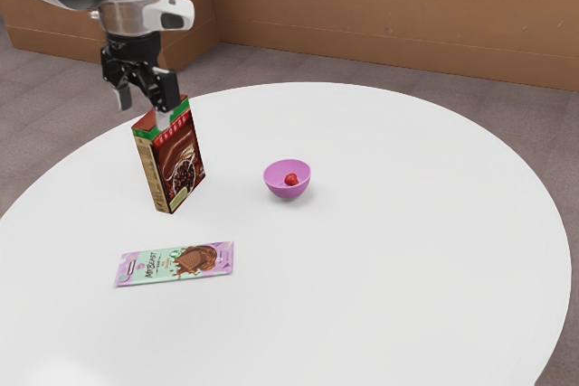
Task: Take strawberry from the bowl
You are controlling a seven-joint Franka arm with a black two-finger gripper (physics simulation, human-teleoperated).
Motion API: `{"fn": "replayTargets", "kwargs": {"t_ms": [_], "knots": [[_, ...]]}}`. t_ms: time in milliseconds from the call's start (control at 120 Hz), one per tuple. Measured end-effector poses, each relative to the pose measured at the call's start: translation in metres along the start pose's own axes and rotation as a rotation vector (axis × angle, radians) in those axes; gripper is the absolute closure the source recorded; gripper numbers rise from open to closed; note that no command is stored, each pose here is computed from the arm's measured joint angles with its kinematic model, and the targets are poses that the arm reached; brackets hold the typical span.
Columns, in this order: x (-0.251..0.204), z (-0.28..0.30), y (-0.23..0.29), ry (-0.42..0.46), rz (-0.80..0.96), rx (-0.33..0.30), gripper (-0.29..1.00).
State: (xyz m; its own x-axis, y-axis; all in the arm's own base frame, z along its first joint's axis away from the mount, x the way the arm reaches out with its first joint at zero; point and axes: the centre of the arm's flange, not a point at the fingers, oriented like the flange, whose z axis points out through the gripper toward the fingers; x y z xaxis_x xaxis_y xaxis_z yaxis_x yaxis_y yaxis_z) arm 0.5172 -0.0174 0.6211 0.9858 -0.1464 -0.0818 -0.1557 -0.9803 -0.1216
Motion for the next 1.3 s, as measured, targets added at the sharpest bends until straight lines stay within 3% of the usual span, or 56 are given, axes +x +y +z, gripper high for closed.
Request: {"fn": "replayTargets", "kwargs": {"t_ms": [233, 442, 567, 650, 767, 1017, 1167, 1300], "knots": [[0.023, 0.002, 0.008, 0.010, -0.019, 0.015, 0.00], [0.174, 0.109, 0.072, -0.084, 0.064, 0.043, 0.00], [0.205, 0.154, 0.080, -0.095, 0.117, 0.049, 0.00], [0.227, 0.170, 0.072, -0.051, 0.146, 0.060, 0.00], [0.241, 0.178, 0.054, 0.001, 0.208, 0.067, 0.00], [0.251, 0.187, 0.056, 0.040, 0.515, 0.073, 0.00], [0.256, 0.195, 0.081, 0.017, 0.768, 0.164, 0.01], [0.266, 0.224, 0.050, 0.000, 0.898, 0.177, 0.02]]}}
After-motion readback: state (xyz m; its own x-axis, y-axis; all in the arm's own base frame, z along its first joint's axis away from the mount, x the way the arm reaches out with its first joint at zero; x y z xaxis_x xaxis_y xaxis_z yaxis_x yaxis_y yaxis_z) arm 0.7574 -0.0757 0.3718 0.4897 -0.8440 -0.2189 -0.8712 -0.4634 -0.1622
